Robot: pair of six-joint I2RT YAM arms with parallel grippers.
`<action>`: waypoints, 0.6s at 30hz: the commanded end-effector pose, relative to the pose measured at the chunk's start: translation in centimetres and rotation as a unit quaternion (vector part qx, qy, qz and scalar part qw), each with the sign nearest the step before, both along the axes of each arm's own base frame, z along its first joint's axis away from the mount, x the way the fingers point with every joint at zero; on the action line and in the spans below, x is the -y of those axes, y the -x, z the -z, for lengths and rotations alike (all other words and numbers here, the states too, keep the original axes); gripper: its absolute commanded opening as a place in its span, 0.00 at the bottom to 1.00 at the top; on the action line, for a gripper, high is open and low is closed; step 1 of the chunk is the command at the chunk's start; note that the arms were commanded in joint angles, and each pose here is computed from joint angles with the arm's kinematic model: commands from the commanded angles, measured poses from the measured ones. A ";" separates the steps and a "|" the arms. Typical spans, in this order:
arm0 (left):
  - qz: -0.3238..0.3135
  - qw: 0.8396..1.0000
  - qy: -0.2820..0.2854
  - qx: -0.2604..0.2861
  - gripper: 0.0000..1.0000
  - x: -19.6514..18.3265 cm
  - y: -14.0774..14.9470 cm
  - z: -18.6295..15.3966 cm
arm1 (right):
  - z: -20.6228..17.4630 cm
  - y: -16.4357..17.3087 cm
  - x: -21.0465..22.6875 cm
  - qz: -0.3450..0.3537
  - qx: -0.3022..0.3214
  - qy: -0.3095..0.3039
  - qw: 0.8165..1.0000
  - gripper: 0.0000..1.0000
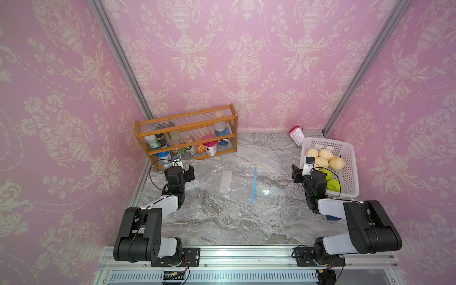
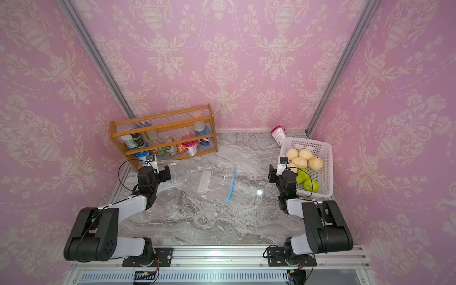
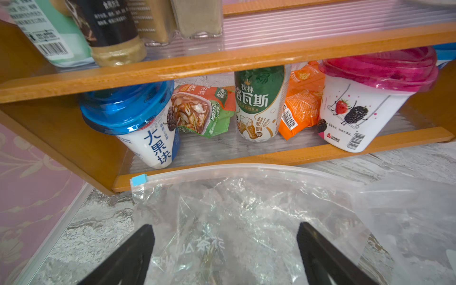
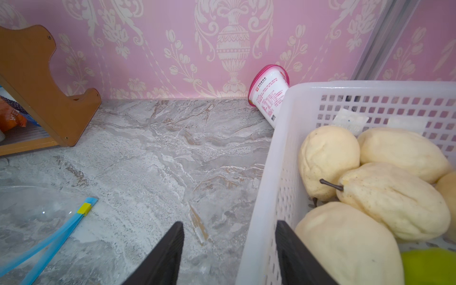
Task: Open the zip-top bag and take out the pear
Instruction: Reset both arms
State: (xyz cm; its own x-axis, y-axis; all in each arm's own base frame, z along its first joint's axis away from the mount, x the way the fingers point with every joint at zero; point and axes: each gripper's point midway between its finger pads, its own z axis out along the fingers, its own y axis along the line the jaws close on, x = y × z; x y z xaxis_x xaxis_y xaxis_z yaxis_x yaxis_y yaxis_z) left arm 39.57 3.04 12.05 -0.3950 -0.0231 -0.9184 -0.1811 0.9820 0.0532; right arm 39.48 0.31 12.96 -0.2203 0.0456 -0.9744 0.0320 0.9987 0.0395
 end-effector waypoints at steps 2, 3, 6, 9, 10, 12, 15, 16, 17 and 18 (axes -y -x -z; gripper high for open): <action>-0.017 0.998 -0.009 -0.064 0.89 -0.9 0.1 1.1 | 2.9 0.5 1.3 0.027 -0.031 0.002 0.999 0.63; -0.010 0.998 -0.003 -0.060 0.89 -0.6 0.4 1.8 | 2.9 0.5 1.3 0.028 -0.032 0.002 0.999 0.63; -0.001 0.999 0.008 -0.032 0.89 -0.2 0.6 3.0 | 2.9 0.4 1.6 0.037 -0.031 0.000 0.999 0.63; -0.010 1.000 0.008 -0.025 0.90 -0.7 0.1 3.4 | 3.0 0.3 2.0 0.045 -0.035 -0.002 0.998 0.63; -0.005 1.000 0.008 -0.022 0.90 -0.5 0.0 4.0 | 2.9 0.2 1.9 0.045 -0.034 -0.002 0.998 0.63; -0.003 1.000 0.010 -0.019 0.90 -0.4 0.2 4.3 | 2.8 0.3 2.0 0.046 -0.031 -0.001 0.998 0.63; 0.003 1.000 0.012 -0.005 0.93 -0.3 0.4 4.8 | 2.6 1.3 2.9 0.081 -0.010 0.003 0.997 0.63; 0.004 1.000 0.012 -0.005 0.93 -0.3 0.4 4.8 | 2.3 1.8 3.1 0.090 0.006 0.001 0.996 0.63; 0.005 1.000 0.013 -0.005 0.93 -0.3 0.4 4.8 | 2.1 2.2 3.2 0.093 0.017 0.000 0.995 0.63; 0.004 1.000 0.013 -0.005 0.94 -0.3 0.4 4.9 | 2.0 2.4 3.2 0.091 0.023 0.000 0.996 0.63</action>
State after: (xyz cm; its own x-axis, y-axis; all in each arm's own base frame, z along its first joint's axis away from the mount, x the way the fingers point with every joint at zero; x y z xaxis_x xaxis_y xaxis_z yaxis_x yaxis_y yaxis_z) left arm 38.53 3.34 6.10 -0.4642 -0.0303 -0.8852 -0.1758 0.9827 0.0586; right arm 38.67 -2.29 13.44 -0.1170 0.0756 -0.9903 0.1629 0.9851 0.0559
